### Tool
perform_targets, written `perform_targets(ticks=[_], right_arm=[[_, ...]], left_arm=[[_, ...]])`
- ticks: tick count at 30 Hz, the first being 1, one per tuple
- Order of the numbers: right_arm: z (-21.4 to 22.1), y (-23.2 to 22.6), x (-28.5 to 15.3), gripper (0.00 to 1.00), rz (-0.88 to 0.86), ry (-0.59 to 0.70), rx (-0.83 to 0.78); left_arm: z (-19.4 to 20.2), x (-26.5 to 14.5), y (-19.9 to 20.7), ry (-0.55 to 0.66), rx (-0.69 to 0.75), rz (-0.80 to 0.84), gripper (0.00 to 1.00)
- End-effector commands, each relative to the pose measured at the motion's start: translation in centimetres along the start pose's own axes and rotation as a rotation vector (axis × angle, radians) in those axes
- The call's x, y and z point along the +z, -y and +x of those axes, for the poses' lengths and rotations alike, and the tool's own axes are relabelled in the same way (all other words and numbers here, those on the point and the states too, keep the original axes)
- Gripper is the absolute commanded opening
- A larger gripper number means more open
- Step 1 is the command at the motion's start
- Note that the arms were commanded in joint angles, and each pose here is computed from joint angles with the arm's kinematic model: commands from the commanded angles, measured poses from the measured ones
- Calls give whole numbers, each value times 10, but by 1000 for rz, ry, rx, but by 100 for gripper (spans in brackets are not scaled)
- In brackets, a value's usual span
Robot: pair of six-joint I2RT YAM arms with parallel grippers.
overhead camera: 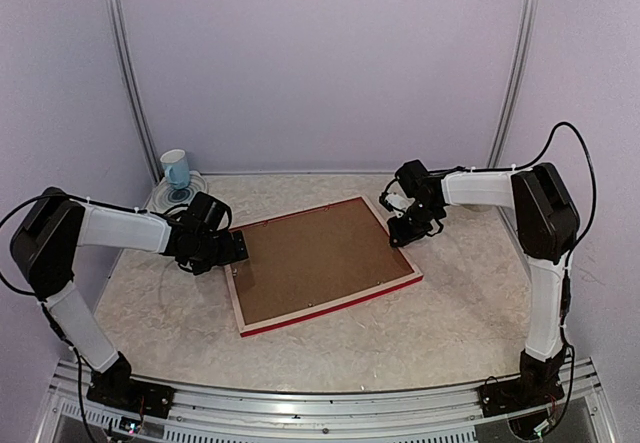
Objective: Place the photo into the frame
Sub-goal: Press the fastener onto the backboard.
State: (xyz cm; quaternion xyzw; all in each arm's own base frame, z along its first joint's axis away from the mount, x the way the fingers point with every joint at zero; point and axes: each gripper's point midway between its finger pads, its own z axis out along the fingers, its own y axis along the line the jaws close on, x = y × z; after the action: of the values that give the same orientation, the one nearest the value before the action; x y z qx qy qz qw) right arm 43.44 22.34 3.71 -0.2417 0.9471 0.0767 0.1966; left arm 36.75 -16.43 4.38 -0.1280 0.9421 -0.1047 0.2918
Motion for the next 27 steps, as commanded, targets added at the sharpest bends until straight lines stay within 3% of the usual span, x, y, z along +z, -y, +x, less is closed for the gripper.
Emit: perform_targets(ticks=[1, 9, 16, 21, 27], right_arm=[[-10, 7, -8, 24, 35, 29, -4], [-18, -2, -15, 25, -11, 64, -11], [-7, -11, 1, 27, 23, 14, -63], [1, -8, 8, 11, 93, -17, -84], [-2, -4, 3, 9, 117, -2, -78]], left_arm=[[-3, -5, 3, 16, 2, 20, 99], [-2, -6, 2, 18, -1, 22, 99], [2, -5, 3, 12, 2, 22, 99], [3, -5, 4, 9, 4, 21, 99], [3, -6, 2, 11, 4, 17, 99]])
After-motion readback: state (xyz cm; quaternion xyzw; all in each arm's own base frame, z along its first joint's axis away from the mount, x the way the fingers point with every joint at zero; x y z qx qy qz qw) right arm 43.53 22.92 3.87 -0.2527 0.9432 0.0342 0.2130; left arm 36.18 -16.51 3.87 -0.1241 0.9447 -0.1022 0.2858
